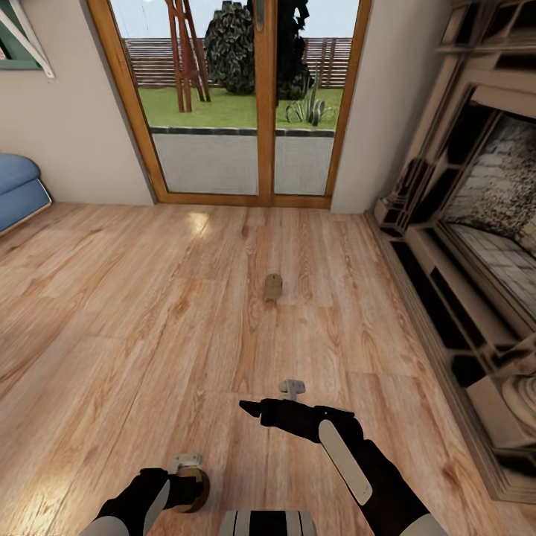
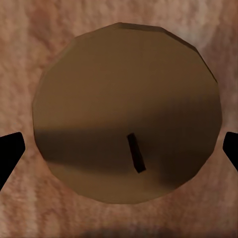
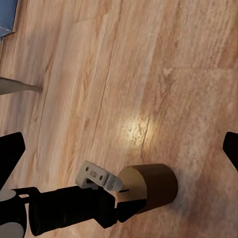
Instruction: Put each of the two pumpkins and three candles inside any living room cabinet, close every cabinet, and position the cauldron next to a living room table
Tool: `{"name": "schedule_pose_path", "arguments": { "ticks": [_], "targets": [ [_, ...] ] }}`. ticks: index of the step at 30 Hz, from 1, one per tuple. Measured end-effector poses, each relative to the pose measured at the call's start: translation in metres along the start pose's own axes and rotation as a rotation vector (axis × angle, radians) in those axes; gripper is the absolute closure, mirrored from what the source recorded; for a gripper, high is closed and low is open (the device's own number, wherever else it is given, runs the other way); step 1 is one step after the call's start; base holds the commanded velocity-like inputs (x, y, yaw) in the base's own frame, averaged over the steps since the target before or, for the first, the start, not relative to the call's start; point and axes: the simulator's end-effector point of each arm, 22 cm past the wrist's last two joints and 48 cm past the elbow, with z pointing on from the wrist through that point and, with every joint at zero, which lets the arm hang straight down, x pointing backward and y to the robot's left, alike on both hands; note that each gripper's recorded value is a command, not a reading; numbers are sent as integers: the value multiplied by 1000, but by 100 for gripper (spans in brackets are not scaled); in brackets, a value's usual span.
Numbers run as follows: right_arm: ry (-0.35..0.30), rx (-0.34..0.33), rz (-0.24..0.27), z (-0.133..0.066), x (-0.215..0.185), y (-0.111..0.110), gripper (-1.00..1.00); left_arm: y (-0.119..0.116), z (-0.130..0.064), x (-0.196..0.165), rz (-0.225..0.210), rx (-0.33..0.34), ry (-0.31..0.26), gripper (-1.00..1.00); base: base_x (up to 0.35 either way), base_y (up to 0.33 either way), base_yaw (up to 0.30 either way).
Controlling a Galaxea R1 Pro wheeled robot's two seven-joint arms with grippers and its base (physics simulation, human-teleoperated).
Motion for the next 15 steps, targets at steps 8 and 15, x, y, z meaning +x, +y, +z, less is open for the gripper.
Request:
{"name": "schedule_pose_path", "arguments": {
  "ticks": [8, 15],
  "targets": [
    [0, 0, -1, 0, 0, 0, -100, 0, 0, 0, -1, 1, 1, -100, 74, 0, 0],
    [8, 3, 8, 3, 4, -4, -100, 0, 4, 5, -2, 0, 13, -100, 9, 0, 0]
  ]
}}
